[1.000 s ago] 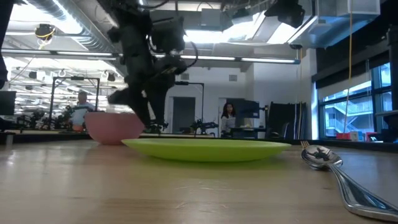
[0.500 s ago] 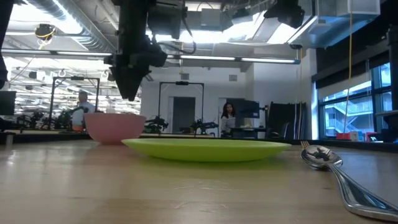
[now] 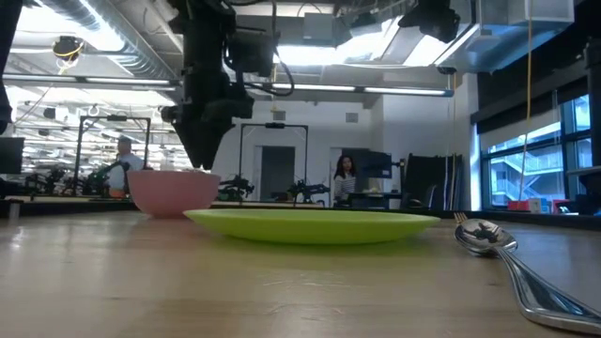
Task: Set table place
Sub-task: Put the pink bowl on top of the green plate
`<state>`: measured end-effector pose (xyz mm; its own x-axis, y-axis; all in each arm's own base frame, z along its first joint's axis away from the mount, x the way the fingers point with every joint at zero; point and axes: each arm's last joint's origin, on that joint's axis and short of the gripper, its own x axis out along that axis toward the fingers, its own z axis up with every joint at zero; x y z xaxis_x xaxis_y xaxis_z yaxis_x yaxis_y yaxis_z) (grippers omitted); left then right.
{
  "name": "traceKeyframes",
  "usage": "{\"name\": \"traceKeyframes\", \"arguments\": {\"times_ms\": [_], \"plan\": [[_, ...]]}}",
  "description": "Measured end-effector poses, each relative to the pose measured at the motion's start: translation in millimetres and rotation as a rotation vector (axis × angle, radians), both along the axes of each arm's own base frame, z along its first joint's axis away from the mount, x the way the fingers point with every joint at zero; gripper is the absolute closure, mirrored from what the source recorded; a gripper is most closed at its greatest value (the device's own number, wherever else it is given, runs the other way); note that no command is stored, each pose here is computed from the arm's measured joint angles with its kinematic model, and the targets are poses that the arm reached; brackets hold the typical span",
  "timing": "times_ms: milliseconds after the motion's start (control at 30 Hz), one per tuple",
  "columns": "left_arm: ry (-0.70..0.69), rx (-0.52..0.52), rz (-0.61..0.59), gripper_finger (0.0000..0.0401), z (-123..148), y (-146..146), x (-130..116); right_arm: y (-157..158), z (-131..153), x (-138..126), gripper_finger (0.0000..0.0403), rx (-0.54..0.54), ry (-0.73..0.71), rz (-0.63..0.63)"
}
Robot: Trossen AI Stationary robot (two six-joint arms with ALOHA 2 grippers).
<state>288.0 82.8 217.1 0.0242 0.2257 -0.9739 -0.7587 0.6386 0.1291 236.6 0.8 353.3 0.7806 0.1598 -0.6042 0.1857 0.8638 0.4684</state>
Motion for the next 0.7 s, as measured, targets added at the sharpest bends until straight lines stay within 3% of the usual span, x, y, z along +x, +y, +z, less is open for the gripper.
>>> {"name": "traceKeyframes", "arguments": {"times_ms": [400,500,633,700], "plan": [[0.046,-0.008,0.026,0.0268,-28.9,1.7,-13.6,0.0,0.0,0.0,0.0134,0.001,0.000,0.000],[0.045,-0.008,0.024,0.0299,-29.1,1.1,-13.5,0.0,0.0,0.0,0.0134,-0.002,0.000,0.002],[0.046,-0.008,-0.005,0.0381,-29.2,-5.1,-11.6,0.0,0.0,0.0,0.0134,-0.018,-0.003,0.014],[0.040,-0.022,-0.017,0.0390,-29.2,-10.4,-10.0,0.0,0.0,0.0,0.0134,-0.022,-0.004,0.017]]}}
